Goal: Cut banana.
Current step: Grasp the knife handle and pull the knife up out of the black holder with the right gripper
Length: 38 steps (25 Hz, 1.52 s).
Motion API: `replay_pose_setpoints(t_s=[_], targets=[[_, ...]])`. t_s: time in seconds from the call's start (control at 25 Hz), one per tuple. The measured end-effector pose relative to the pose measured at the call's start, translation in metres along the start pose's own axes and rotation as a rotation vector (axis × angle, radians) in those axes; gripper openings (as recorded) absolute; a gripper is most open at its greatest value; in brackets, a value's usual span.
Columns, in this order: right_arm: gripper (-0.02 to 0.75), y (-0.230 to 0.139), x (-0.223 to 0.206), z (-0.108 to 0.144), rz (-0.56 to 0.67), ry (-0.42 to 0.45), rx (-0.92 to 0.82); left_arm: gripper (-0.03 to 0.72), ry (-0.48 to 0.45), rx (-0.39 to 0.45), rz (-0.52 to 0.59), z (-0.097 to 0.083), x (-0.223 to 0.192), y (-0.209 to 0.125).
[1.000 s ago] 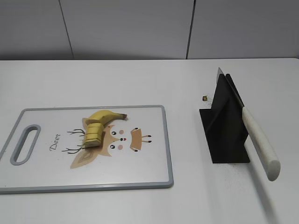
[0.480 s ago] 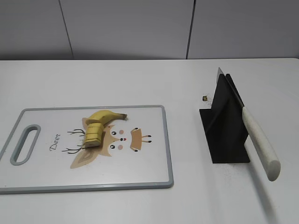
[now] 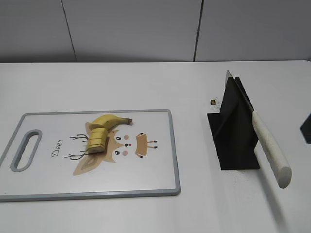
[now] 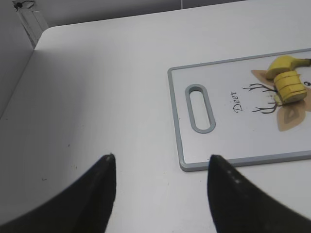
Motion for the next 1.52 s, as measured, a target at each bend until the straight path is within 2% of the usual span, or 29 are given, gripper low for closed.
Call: replay_pose_setpoints(t_s=[0.12, 0.24, 0.56, 0.96, 1.12, 1.28, 1.52], targets=[[0.573, 0.009, -0.02, 0.007, 0.088, 0.035, -0.033, 0.583, 0.0, 0.0, 0.0, 0.0, 0.0, 0.0], [0.572, 0.015, -0.038, 0.008, 0.158, 0.027, -0.049, 0.583, 0.0, 0.0, 0.0, 0.0, 0.0, 0.0], [0.571, 0.037, -0.08, 0.008, 0.17, -0.003, -0.093, 0.583, 0.0, 0.0, 0.0, 0.0, 0.0, 0.0], [0.515, 0.042, -0.128, 0.005, 0.305, -0.06, -0.142, 0.583, 0.0, 0.0, 0.0, 0.0, 0.0, 0.0], [0.416, 0.042, -0.134, 0.004, 0.324, -0.072, -0.163, 0.583, 0.0, 0.0, 0.0, 0.0, 0.0, 0.0], [0.161, 0.04, -0.134, 0.004, 0.349, -0.078, -0.175, 0.583, 0.0, 0.0, 0.0, 0.0, 0.0, 0.0], [0.158, 0.039, -0.134, 0.004, 0.357, -0.08, -0.2, 0.583, 0.0, 0.0, 0.0, 0.0, 0.0, 0.0]])
Point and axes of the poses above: a point on each arm's last joint axis where the gripper is mounted, x pointing back along that axis away from the gripper, z along the wrist's bending axis when the last joint is at zero, y = z × x, the point moved 1 cm from there along -x, pointing out along that axis toward the gripper, and after that the axes turned 1 degree about x, right-handed, at the moved point
